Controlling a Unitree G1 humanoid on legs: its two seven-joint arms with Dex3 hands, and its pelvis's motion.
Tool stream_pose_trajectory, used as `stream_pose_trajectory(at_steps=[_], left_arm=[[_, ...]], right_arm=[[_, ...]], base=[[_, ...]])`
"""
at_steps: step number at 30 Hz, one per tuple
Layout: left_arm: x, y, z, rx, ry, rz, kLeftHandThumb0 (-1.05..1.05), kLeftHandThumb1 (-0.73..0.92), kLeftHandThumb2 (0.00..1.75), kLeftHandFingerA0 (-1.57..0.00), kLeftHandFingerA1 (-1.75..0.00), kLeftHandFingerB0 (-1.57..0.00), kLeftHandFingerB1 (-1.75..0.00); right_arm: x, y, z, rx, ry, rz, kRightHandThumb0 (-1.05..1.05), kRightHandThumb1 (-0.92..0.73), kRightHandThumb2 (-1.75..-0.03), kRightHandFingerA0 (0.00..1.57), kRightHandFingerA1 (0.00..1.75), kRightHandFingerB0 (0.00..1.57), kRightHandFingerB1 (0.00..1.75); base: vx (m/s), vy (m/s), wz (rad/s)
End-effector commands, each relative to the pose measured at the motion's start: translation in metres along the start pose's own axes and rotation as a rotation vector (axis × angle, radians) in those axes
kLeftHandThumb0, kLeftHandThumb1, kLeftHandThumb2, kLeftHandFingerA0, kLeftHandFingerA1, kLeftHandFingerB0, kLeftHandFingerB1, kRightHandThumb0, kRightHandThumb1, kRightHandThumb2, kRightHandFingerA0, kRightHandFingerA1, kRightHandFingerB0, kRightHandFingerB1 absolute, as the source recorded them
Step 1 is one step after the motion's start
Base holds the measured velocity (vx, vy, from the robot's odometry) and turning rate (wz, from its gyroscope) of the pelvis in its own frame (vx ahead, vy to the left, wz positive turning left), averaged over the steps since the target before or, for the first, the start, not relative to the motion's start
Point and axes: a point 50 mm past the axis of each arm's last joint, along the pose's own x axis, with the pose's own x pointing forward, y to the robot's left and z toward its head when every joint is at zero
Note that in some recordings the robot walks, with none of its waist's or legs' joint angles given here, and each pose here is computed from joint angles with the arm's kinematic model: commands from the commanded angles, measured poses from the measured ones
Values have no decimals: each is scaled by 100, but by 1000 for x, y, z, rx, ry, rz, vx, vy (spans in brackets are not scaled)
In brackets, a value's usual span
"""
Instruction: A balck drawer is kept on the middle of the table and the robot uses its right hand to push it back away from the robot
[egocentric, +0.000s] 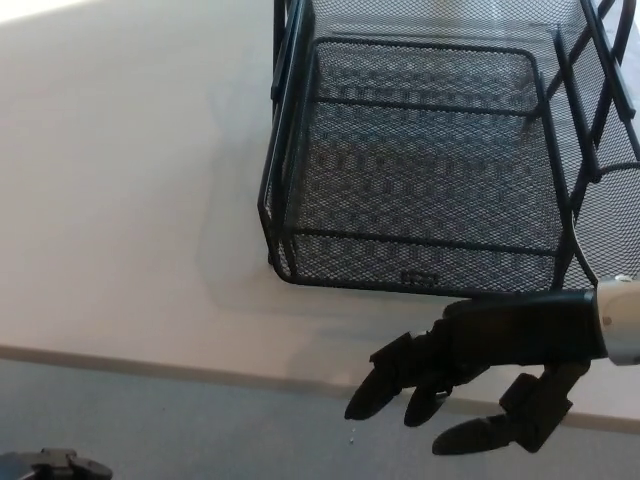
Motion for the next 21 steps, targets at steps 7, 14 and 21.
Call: stream_pose_trajectory(at_steps=[7,14,21], left_arm=[[-3,3,-1,11,-3,4,-73,79,67,-40,-35,-34,-32],[-3,3,-2,14,7,6,-78,71,102,-36,-49,-24,-42],[-4,3,-2,-3,0,2,-73,78,67,-40,-35,-34,-32]], right_arm=[[1,-29,-1,-23,72,-35,-63,-68,-105,35,54,17,44],[2,-47,-9,-16,86,-76,-66,-70,-106,36,54,19,44],[1,-57,-17,5,90,-110,-64,-68,-106,37,55,19,45]], base=[[0,0,0],[0,0,0],[0,0,0]])
